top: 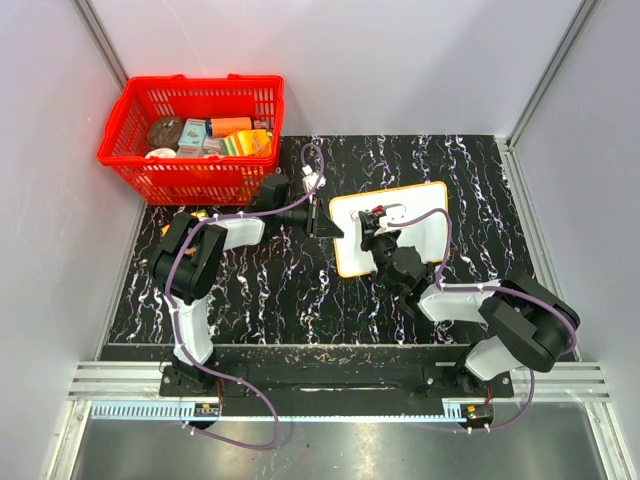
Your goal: Write a sentence on the whiteboard
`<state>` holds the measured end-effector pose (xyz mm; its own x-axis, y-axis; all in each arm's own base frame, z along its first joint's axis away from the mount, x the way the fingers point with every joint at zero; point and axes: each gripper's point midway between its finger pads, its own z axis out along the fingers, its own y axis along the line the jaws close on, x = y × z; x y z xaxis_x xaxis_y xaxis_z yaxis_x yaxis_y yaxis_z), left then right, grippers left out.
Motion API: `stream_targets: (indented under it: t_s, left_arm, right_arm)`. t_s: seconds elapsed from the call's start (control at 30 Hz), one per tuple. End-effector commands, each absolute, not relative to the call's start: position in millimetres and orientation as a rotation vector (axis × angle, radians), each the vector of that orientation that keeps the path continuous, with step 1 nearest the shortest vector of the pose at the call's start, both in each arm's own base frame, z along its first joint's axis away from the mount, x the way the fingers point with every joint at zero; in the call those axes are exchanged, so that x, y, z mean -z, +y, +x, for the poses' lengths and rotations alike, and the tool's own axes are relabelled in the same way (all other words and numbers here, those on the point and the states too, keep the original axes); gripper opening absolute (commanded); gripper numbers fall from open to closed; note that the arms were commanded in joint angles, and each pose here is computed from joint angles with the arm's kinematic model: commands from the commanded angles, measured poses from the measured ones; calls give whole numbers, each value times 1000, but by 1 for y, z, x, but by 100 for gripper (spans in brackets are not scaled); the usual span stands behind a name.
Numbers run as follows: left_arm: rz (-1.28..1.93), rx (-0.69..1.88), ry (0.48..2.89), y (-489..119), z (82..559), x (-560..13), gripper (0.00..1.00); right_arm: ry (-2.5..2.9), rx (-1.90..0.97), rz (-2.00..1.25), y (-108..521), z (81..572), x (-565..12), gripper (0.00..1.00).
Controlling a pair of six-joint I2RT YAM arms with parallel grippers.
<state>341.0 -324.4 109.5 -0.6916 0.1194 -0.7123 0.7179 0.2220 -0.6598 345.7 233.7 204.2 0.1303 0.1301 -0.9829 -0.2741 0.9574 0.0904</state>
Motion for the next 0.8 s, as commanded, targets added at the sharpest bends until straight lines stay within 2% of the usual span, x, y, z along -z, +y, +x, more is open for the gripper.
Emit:
stream_targets:
  t_s: [0.0,0.77]
  left_arm:
    - [789,1409,2051,-319,341,-72,0]
    - [789,1407,2055,-319,341,-71,0]
  right_arm:
    - [1336,-320,-7,226,356,-231,0]
    - [1384,-351,4,227,362,-215,0]
